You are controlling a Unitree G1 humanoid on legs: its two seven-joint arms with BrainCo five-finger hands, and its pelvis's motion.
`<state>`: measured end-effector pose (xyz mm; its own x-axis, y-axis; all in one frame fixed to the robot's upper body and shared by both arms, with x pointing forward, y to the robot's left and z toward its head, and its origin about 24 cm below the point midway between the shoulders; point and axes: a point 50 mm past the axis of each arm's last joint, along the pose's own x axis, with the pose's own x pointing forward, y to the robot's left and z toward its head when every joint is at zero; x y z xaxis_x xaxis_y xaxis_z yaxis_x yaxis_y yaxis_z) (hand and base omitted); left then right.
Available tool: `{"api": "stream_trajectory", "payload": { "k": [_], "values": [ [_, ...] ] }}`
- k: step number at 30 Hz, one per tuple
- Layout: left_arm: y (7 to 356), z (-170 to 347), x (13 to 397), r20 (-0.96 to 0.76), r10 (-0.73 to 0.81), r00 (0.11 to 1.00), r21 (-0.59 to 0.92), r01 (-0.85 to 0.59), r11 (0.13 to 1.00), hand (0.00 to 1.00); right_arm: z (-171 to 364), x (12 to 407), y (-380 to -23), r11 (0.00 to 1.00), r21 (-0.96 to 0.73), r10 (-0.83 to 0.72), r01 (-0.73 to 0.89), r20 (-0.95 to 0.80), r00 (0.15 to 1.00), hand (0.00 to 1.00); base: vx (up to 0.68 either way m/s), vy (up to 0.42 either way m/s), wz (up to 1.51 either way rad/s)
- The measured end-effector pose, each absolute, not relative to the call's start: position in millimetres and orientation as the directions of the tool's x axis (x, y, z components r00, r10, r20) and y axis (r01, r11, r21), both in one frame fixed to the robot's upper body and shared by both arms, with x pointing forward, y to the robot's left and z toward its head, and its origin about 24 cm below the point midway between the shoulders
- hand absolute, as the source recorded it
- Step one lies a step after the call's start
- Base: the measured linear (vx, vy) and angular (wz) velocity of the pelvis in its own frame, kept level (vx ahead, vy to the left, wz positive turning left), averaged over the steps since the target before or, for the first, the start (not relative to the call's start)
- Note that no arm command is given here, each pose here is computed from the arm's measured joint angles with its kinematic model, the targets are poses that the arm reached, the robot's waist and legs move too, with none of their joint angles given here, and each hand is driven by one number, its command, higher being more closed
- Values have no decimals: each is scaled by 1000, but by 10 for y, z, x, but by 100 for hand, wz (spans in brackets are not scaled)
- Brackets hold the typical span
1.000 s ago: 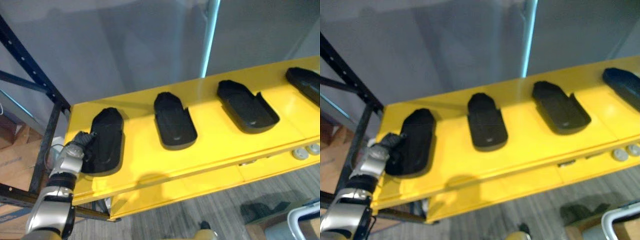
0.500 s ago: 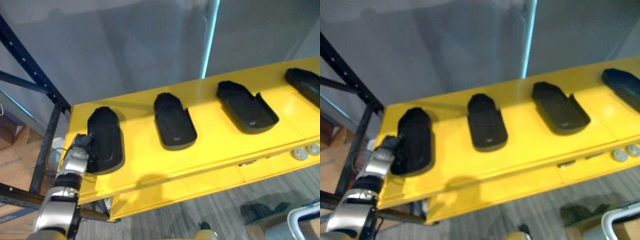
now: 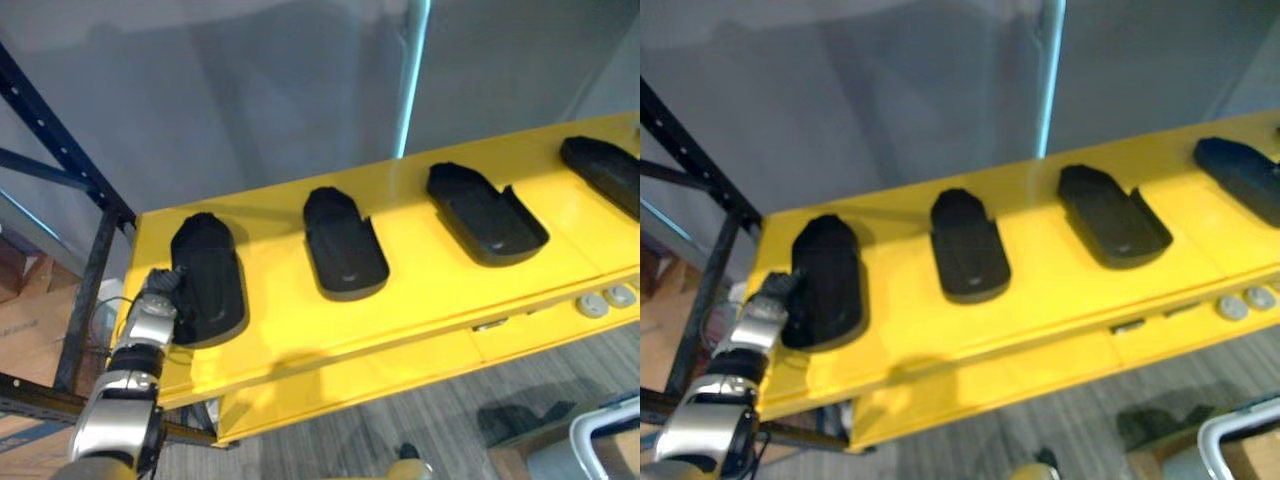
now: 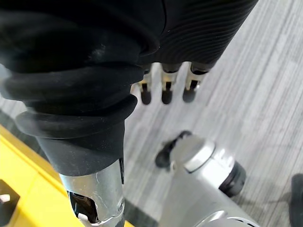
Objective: Walk over and take plastic housings, then place them on the shelf
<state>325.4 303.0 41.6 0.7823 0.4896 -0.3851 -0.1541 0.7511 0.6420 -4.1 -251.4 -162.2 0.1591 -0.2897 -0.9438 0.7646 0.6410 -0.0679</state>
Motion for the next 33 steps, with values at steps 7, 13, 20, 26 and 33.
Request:
{"api": "stream_trajectory", "payload": {
  "k": [7, 13, 20, 26, 33],
  "values": [
    [3025, 445, 3275, -377, 488, 787, 644, -156, 749, 0, -1622, -40, -2514, 641, -69, -291, 764, -943, 159, 0, 0, 0, 0],
    [3027, 512, 3312, -339, 509, 791, 669, -178, 722, 0, -1620, -42, -2523, 636, -86, -306, 767, -941, 148, 0, 0, 0, 0],
    [3043, 738, 3382, -99, 613, 784, 658, -411, 631, 0, -1607, 31, -2537, 638, -139, -381, 758, -912, 154, 0, 0, 0, 0],
    [2908, 1309, 3477, 277, 596, 754, 500, -643, 581, 0, -1566, 164, -2580, 644, -195, -472, 740, -862, 184, 0, 0, 0, 0],
    [2331, 2437, 3205, 750, 378, 543, 125, -677, 726, 0, -1569, 262, -2543, 668, -171, -461, 724, -859, 222, 0, 0, 0, 5]
  ]
}}
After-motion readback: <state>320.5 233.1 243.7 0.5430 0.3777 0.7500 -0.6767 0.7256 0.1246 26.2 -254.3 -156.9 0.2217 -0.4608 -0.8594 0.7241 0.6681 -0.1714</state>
